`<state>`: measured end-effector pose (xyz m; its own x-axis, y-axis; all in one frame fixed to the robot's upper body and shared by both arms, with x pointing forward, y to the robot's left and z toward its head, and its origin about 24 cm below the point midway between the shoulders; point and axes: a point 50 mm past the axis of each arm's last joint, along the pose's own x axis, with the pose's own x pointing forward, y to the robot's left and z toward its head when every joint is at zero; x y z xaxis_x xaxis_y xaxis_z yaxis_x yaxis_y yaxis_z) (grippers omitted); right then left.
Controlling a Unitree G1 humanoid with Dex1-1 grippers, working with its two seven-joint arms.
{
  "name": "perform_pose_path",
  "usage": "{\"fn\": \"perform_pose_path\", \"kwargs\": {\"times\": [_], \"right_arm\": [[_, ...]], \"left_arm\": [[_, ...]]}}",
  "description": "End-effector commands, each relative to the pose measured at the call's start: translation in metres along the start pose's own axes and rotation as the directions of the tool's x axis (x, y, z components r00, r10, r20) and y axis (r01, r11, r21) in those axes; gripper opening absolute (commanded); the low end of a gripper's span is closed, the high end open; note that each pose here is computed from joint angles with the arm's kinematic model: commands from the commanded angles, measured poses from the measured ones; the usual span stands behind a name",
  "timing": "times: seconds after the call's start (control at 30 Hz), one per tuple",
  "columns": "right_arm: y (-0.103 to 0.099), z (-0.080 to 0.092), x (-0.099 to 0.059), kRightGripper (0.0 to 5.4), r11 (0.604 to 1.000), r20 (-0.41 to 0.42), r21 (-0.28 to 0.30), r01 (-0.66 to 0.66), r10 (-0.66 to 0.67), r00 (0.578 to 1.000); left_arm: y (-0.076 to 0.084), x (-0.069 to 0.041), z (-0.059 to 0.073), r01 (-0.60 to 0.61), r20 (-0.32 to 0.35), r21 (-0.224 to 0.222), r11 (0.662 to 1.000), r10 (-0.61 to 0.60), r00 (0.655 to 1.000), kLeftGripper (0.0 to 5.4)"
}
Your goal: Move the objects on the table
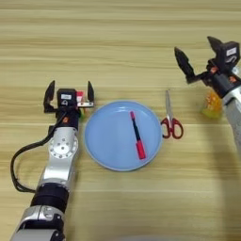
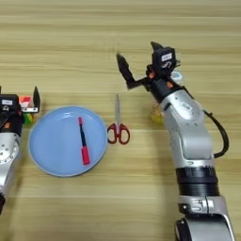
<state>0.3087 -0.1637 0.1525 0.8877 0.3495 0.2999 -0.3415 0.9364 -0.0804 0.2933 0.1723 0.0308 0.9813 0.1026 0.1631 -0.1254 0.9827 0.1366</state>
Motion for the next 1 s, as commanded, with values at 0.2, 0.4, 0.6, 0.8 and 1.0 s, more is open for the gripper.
{"fn": "perform_pose_path", "kwargs": {"times": [0.2,0.4,0.6,0.8,1.0], "right_arm": [[-0.026,0.000,-0.010,5.39,0.989,-0.008,-0.087,0.123,-0.124,0.992],[-0.032,-0.009,-0.018,5.39,0.985,-0.053,-0.089,0.145,-0.150,0.987],[-0.031,-0.023,-0.027,5.39,0.989,-0.126,-0.059,0.137,-0.143,0.982],[-0.040,-0.031,-0.035,5.39,0.983,-0.159,-0.056,0.178,-0.184,0.970],[-0.044,-0.044,-0.036,5.39,0.978,-0.216,-0.034,0.208,-0.210,0.953]], "left_arm": [[-0.002,0.002,0.002,0.007,0.011,0.007,1.000,-0.008,1.000,5.40],[-0.002,0.003,0.002,0.007,0.011,0.007,1.000,-0.008,1.000,5.40],[-0.002,0.003,0.002,0.007,0.011,0.008,1.000,-0.008,1.000,5.40],[-0.001,0.003,0.002,0.007,0.010,0.008,1.000,-0.007,1.000,5.40],[-0.001,0.003,0.002,0.007,0.010,0.010,1.000,-0.007,1.000,5.40]]}}
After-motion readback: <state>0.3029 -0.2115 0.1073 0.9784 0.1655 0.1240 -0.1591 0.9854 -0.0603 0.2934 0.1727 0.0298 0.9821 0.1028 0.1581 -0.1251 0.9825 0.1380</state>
